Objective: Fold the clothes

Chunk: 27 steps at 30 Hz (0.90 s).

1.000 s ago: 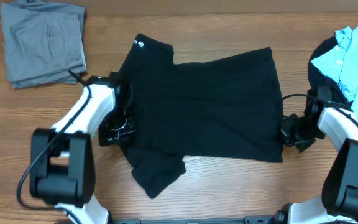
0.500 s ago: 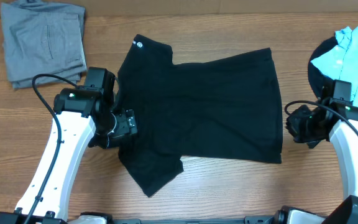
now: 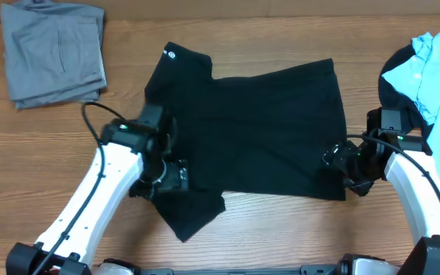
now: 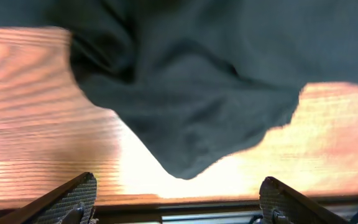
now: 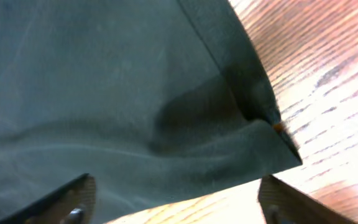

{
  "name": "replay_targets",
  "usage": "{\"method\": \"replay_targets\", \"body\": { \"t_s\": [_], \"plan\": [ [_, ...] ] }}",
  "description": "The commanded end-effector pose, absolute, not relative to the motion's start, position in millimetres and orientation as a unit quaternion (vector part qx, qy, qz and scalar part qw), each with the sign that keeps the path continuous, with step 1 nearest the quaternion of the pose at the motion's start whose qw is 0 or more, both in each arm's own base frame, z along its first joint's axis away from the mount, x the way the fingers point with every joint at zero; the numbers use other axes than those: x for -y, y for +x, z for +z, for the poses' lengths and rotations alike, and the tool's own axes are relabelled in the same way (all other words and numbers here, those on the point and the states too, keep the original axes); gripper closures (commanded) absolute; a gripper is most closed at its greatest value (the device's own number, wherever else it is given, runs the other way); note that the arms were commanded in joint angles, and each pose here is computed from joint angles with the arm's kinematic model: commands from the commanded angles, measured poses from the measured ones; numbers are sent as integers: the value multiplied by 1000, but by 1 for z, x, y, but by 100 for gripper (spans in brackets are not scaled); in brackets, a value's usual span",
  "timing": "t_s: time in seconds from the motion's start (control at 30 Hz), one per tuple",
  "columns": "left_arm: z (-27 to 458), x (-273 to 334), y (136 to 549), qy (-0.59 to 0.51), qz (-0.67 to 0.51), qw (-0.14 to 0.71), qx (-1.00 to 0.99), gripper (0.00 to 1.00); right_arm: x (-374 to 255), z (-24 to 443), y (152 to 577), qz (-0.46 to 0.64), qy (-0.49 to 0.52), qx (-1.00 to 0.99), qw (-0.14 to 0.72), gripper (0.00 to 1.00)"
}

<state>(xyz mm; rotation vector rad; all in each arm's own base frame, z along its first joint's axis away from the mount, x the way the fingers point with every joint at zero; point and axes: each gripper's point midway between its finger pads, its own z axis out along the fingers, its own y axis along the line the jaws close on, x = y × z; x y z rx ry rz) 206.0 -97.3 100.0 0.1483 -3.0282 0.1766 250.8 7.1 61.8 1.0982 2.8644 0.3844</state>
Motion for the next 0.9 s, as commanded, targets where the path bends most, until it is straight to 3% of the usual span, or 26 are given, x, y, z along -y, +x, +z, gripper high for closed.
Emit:
{"method": "replay_targets", "body": {
  "t_s": [0.0,0.37,0.87],
  "plan": [
    [96,122,185,26,72,81,994,14,-9,61,250,127,351,-928,24,9],
    [86,163,141,-54,31,86,994,12,-9,62,254,129,350,-927,32,4],
    [16,157,130,-59,1,123,991,12,-8,62,256,130,349,-927,36,4]
  ]
}}
